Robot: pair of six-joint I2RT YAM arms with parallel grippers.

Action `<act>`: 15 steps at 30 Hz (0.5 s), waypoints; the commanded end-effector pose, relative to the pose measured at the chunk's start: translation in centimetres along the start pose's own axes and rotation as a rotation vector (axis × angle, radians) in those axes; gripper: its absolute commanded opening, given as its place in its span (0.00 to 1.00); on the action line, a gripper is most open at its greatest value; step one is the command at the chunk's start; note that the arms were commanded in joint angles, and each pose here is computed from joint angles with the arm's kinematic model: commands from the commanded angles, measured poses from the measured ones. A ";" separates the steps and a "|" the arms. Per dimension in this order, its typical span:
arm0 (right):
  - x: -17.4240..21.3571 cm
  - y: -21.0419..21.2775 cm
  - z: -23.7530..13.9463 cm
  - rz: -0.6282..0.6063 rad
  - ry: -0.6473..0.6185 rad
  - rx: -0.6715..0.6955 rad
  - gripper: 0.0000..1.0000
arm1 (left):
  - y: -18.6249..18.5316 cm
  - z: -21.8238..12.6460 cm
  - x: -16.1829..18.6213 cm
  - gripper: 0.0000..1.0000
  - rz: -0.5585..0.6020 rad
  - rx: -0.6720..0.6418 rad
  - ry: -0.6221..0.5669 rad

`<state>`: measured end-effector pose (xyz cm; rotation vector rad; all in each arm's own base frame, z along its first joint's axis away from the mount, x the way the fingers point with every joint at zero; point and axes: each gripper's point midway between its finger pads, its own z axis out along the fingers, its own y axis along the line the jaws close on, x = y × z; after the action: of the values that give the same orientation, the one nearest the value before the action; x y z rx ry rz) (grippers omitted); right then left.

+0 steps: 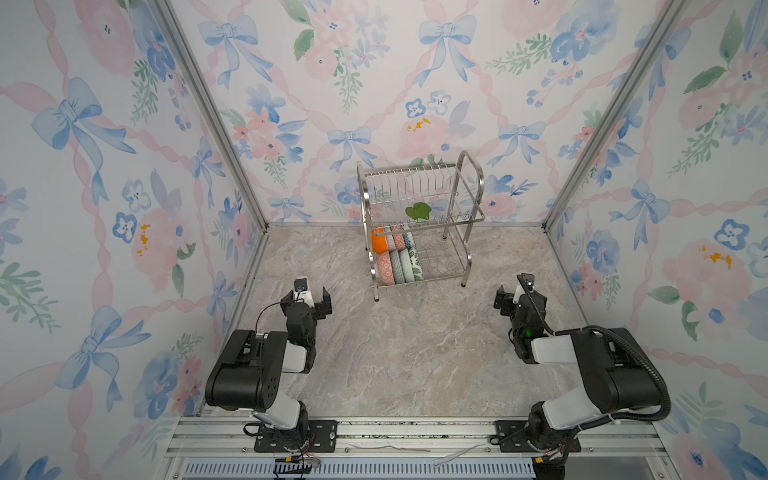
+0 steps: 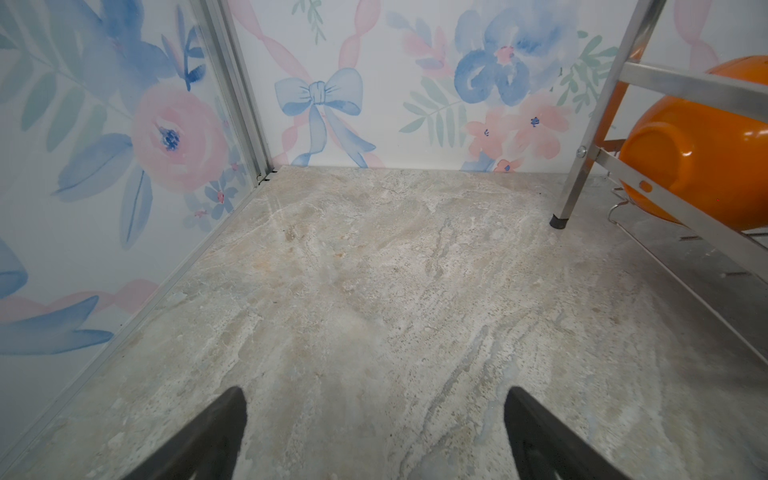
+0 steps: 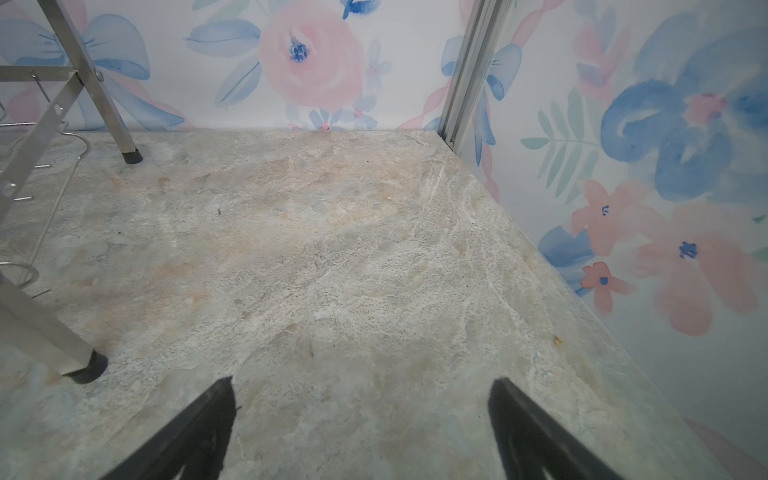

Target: Load the bowls into the dish rack

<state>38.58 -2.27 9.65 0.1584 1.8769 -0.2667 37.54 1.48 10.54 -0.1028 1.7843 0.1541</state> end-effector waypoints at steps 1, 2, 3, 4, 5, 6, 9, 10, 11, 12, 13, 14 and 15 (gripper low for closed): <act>-0.6 0.2 0.3 0.017 -0.015 -0.007 0.96 | 0.0 -0.1 -0.1 0.98 0.018 -0.001 -0.008; -0.5 0.2 0.4 0.018 -0.012 -0.006 0.96 | 0.0 -0.1 -0.1 0.98 0.018 -0.001 -0.008; -0.6 0.2 0.3 0.018 -0.014 -0.007 0.97 | -0.1 -0.1 -0.1 0.98 0.019 -0.001 -0.008; -0.6 0.2 0.4 0.018 -0.013 -0.007 0.97 | 0.0 -0.1 -0.1 0.98 0.018 -0.001 -0.008; -0.6 0.2 0.4 0.017 -0.013 -0.006 0.97 | 0.0 -0.1 -0.1 0.98 0.018 -0.002 -0.008; -0.6 0.2 0.4 0.017 -0.013 -0.007 0.97 | -0.1 -0.1 -0.1 0.98 0.018 0.000 -0.008; -0.6 0.2 0.4 0.018 -0.014 -0.006 0.96 | 0.0 -0.1 0.0 0.98 0.019 -0.002 -0.008; -0.6 0.2 0.4 0.017 -0.013 -0.008 0.96 | -0.1 -0.1 -0.1 0.98 0.018 0.000 -0.008; -0.7 0.3 0.4 0.017 -0.014 -0.008 0.97 | -0.1 -0.1 -0.1 0.98 0.018 0.000 -0.009; -0.6 0.3 0.4 0.014 -0.013 -0.007 0.96 | 0.0 -0.1 -0.1 0.98 0.018 -0.001 -0.008; -0.6 0.3 0.4 0.013 -0.013 -0.007 0.96 | -0.1 -0.1 -0.1 0.98 0.019 0.000 -0.010; -0.6 0.3 0.4 0.013 -0.012 -0.006 0.96 | 0.0 -0.1 -0.1 0.98 0.019 -0.002 -0.008; -0.6 0.3 0.4 0.014 -0.011 -0.007 0.97 | 0.0 -0.1 -0.1 0.98 0.018 -0.001 -0.010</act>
<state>38.58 -2.25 9.65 0.1580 1.8769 -0.2664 37.54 1.48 10.55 -0.1028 1.7839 0.1540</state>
